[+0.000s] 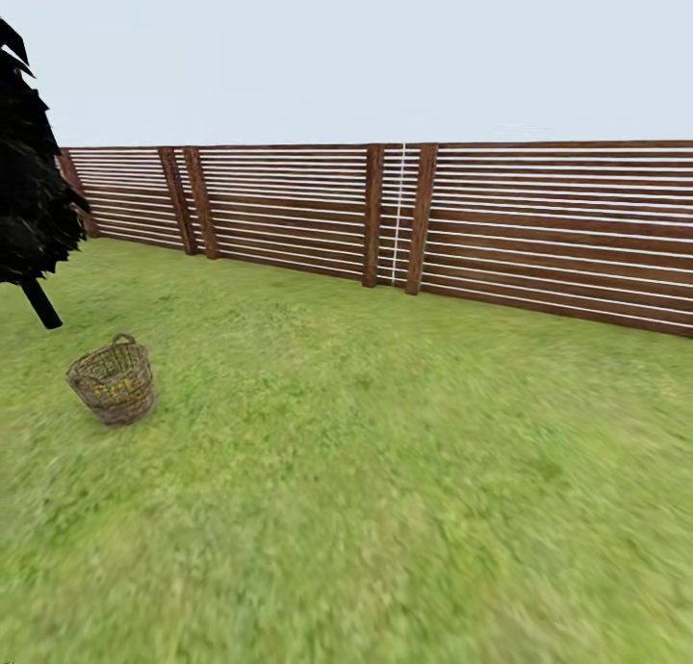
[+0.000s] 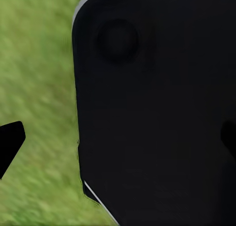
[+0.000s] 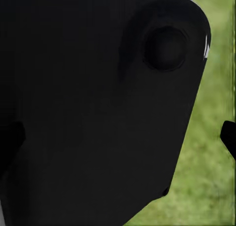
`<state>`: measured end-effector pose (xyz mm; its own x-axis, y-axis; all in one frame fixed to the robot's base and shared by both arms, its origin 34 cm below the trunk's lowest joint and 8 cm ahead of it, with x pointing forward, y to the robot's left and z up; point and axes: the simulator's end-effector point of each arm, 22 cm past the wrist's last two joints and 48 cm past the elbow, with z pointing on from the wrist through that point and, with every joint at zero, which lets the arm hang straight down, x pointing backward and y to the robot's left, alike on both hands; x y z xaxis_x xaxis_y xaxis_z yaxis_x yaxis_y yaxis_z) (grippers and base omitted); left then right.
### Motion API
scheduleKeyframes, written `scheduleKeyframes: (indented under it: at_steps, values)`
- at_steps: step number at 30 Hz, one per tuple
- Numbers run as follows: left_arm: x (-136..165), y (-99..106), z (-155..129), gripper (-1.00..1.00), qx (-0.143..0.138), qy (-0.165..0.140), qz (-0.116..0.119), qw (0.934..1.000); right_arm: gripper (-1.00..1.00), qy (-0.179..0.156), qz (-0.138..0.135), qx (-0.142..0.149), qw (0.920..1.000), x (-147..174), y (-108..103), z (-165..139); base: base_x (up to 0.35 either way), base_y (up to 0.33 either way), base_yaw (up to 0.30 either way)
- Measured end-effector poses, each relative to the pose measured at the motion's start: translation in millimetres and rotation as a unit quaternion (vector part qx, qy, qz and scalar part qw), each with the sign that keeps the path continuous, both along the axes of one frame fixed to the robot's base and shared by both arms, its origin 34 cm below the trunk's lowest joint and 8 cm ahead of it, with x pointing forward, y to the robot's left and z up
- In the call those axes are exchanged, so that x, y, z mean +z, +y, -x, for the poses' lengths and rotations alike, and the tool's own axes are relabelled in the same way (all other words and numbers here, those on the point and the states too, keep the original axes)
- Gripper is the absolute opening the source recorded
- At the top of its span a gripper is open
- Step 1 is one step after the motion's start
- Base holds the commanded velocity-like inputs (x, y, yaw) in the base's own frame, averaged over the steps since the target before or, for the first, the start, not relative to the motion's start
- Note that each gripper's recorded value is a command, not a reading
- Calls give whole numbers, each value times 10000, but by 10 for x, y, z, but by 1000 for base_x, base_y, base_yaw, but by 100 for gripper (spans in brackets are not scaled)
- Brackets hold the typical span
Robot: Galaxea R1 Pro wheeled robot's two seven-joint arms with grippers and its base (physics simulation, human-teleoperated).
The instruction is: Take the three Easter eggs out of the wicker basket on the lawn in the garden, then place them on the lawn next to a single tree (choose any tree) so that all three eggs are next to the same tree and none are left in the basket.
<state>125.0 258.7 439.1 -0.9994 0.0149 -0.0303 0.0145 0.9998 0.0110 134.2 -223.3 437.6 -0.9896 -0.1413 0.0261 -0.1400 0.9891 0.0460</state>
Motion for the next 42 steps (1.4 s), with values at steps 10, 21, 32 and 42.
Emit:
scheduleKeyframes:
  at_steps: [10,21,32,42]
  values:
    - [1,-44,33,100,11,43,17,10000,100,14,21,11,10000,-2,-30,7,313,-157,232]
    - [4,-69,19,100,8,-20,37,10000,100,65,38,-63,10000,-1,-38,47,301,-181,242]
    - [5,-78,42,100,10,-1,40,10000,100,111,36,-84,9999,0,-29,83,295,-190,262]
    - [8,-90,37,100,10,-41,48,10000,100,157,33,-66,9999,1,-25,119,294,-191,268]
